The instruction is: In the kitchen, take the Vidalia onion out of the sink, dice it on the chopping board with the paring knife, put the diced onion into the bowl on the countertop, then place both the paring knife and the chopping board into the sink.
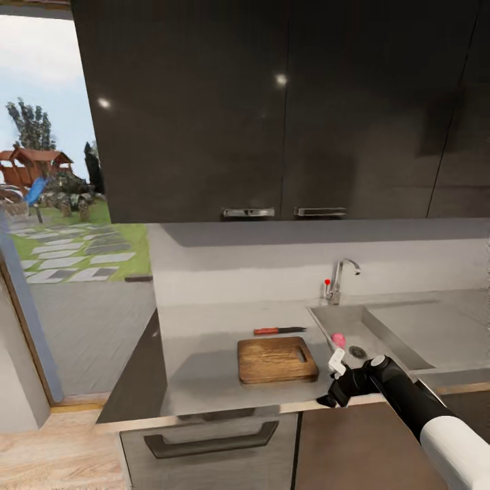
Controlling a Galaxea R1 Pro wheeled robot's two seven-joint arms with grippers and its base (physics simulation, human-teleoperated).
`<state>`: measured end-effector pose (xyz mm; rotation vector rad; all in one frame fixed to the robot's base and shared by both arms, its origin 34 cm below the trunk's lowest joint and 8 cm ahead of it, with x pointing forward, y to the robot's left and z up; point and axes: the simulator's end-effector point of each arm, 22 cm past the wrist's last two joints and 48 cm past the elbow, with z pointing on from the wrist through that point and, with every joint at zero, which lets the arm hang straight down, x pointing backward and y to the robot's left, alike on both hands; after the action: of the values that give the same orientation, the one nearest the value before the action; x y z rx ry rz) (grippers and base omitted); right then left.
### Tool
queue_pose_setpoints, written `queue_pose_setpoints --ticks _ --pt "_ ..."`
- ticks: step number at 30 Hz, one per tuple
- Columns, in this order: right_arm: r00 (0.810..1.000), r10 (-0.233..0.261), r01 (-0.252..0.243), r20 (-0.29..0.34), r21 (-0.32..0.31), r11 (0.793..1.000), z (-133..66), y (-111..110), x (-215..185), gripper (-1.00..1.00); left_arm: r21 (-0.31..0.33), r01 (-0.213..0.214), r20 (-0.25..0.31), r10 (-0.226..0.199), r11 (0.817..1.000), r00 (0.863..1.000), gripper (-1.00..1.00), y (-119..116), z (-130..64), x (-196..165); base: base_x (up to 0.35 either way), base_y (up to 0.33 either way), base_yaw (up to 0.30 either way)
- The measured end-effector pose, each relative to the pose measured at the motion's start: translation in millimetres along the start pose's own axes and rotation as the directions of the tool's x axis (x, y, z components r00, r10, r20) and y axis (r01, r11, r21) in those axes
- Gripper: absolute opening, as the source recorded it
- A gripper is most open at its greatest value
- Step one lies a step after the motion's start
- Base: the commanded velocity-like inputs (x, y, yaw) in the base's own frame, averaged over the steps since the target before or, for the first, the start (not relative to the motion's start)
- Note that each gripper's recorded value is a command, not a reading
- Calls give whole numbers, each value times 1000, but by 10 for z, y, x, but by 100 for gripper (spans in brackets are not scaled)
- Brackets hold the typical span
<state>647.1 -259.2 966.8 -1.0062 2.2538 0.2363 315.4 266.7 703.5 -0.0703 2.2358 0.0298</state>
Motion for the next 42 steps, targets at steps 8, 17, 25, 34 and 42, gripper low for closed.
queue_pose_setpoints --ticks 8,17,25,34,42 --pt "1000 -13 13 12 0 1000 -3 -2 -24 100 -1 0 0 0 1000 1000 100 1 1 -2 -344 0 0" --pt "1000 -15 15 13 0 1000 -3 -3 -26 100 -1 0 -1 0 1000 1000 100 3 -1 3 -344 0 0" --pt "996 -73 73 61 -4 997 13 18 -82 100 -2 0 -7 0 1000 1000 100 6 -16 30 -235 0 0" --pt "997 -60 63 38 -69 996 305 243 728 100 -10 2 -27 -2 1000 1000 100 45 -14 72 -16 0 0" --pt "996 -38 35 80 41 999 400 258 1425 100 -12 -1 -70 0 1000 998 100 63 -18 165 0 0 0"
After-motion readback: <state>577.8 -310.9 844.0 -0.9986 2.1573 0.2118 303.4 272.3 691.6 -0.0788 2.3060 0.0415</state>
